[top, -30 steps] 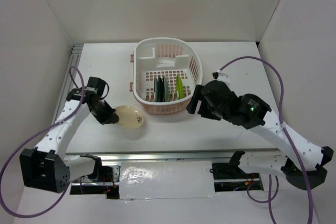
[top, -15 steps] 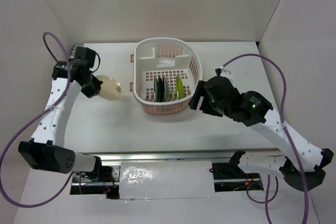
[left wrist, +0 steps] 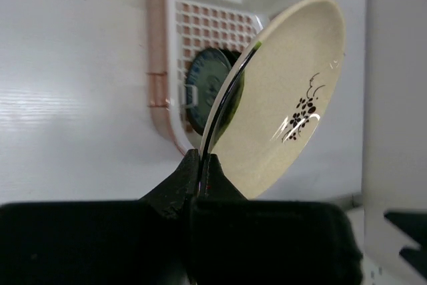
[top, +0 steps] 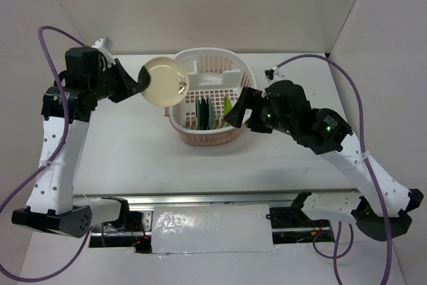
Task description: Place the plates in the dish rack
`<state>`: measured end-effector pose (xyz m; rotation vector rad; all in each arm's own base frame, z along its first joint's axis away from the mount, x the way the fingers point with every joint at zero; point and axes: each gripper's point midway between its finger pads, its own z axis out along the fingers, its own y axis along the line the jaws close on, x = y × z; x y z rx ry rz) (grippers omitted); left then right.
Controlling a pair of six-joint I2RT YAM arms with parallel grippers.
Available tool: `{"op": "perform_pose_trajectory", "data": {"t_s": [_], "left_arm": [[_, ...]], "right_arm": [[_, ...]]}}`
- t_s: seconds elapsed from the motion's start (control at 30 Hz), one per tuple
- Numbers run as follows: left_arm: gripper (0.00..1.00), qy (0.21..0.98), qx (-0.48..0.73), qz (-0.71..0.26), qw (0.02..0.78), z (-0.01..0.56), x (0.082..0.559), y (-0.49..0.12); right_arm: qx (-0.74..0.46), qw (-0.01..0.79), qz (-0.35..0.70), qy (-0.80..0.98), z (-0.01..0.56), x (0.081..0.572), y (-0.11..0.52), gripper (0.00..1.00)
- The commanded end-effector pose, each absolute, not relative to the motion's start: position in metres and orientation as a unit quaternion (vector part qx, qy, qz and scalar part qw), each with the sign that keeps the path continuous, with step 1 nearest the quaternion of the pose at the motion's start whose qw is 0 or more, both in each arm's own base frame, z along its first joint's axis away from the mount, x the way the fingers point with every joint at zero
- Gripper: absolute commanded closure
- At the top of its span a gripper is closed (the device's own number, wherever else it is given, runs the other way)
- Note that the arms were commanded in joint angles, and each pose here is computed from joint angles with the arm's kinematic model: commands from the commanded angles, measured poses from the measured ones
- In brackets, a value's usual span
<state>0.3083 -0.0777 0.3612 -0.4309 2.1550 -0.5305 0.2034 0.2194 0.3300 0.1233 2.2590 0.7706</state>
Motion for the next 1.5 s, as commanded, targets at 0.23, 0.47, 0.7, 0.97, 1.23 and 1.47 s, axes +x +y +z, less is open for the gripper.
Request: {"op": "perform_pose_trajectory", "data": {"t_s": [0.23,0.47,0.7,0.97,1.23,1.47], "left_arm": [[1.0,0.815,0.043,-0.405,0.413,0.391,0.277,-0.155],[1.0,0.802,0.073,-0.435,0.404,0.396,0.269,-0.165],[1.0,0.805,0.073,-0.43,0.401,0.393,0.269,-0.164],[0.65,0.825,0.044,-0.411,0.385,0.381,0.279,-0.159],[0.01,0.88,-0.097,-0.265,0.381,0.346,0.302,-0.085],[0.01,0.89,-0.164,-0.22,0.365,0.326,0.302,-0.056]], "right_arm": [[-0.035,0.4,0.438,0.805,0.413,0.23,0.287,0.06],[-0.053,0.385,0.454,0.802,0.413,0.249,0.312,0.19],[-0.045,0.374,0.449,0.81,0.402,0.263,0.32,0.95],[0.032,0.432,0.354,0.829,0.412,0.287,0.277,1.0],[0.176,0.511,0.059,0.839,0.401,0.313,0.16,1.0],[0.172,0.506,-0.061,0.843,0.374,0.321,0.141,1.0]]}}
